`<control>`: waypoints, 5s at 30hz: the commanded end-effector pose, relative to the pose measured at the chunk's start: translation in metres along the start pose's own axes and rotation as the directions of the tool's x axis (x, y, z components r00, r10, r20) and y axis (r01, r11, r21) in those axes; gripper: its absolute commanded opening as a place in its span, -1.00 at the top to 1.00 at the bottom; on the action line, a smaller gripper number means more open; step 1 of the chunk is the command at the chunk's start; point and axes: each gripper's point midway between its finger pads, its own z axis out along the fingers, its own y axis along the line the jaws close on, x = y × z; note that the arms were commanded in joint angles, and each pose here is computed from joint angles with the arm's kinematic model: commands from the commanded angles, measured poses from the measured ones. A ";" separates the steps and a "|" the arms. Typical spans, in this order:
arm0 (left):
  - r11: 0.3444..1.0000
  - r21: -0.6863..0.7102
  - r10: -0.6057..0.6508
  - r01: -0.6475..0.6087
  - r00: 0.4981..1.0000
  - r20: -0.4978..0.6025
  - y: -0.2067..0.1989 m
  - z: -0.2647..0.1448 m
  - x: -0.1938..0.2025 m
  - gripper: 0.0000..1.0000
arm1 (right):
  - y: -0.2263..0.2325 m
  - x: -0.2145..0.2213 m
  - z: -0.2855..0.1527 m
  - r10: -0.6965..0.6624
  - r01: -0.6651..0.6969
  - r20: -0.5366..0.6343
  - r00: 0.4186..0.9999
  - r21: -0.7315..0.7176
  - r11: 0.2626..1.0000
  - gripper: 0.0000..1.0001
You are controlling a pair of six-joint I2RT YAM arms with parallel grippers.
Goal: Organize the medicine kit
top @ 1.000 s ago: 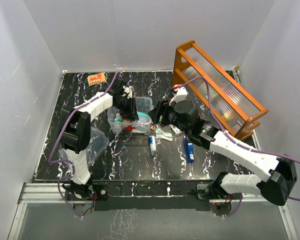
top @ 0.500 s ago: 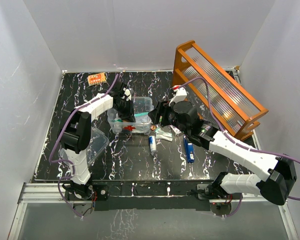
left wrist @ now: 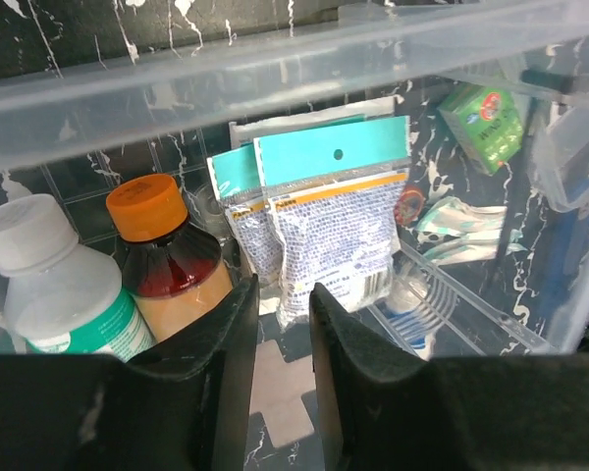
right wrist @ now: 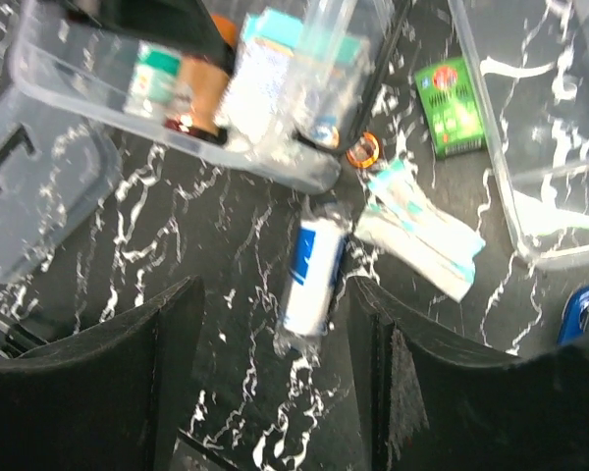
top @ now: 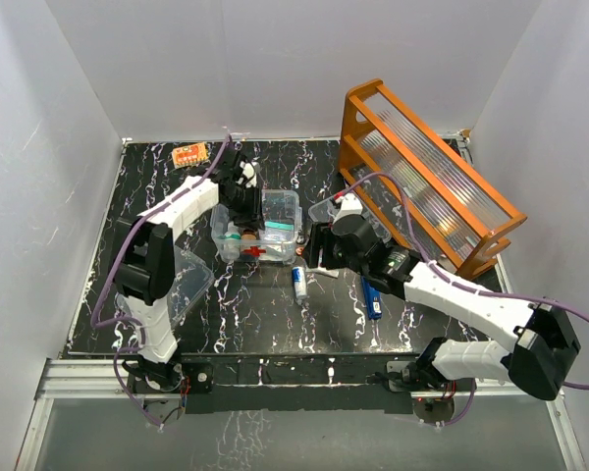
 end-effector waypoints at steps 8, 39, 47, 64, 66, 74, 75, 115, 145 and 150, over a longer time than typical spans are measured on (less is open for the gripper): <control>1.000 -0.009 0.027 -0.025 0.963 0.269 -0.026 -0.102 -0.027 0.24 | 0.001 0.076 0.022 0.017 -0.012 -0.203 0.979 0.026 1.000 -0.25; 0.990 0.109 -0.129 0.086 0.859 0.496 -0.031 -0.167 0.011 -0.27 | -0.018 0.106 0.054 -0.034 0.055 -0.189 0.981 0.107 0.993 0.66; 0.989 0.120 -0.141 0.091 0.841 0.522 -0.031 -0.183 0.020 -0.37 | -0.020 0.057 0.008 -0.028 0.031 -0.028 0.999 0.107 0.994 0.67; 0.841 0.466 -0.092 -0.275 0.777 0.623 -0.122 -0.257 0.026 -0.67 | 0.100 -0.104 -0.061 -0.324 0.440 0.419 0.848 -0.217 0.871 0.68; 0.823 0.502 -0.101 -0.266 0.800 0.591 -0.128 -0.258 0.027 -0.68 | 0.114 -0.107 -0.065 -0.371 0.511 0.443 0.816 -0.254 0.821 0.68; 0.808 0.566 -0.161 -0.163 0.863 0.478 -0.136 -0.250 0.022 -0.62 | 0.132 -0.107 -0.063 -0.469 0.629 0.463 0.752 -0.292 0.720 0.68; 0.804 0.575 -0.172 -0.153 0.866 0.470 -0.137 -0.249 0.022 -0.59 | 0.134 -0.105 -0.063 -0.475 0.637 0.464 0.748 -0.300 0.710 0.68; 0.976 0.116 -0.212 0.186 0.673 0.709 -0.026 -0.200 -0.067 0.66 | 0.076 -0.084 -0.056 -0.208 0.289 0.356 0.911 -0.190 0.938 -0.30; 0.985 0.018 -0.127 0.169 0.660 0.741 0.028 -0.059 -0.105 0.65 | 0.069 -0.067 -0.050 -0.175 0.248 0.319 0.931 -0.206 0.947 -0.31; 0.983 0.002 -0.118 0.181 0.635 0.763 0.038 -0.053 -0.102 0.62 | 0.069 -0.065 -0.048 -0.174 0.245 0.314 0.933 -0.203 0.948 -0.31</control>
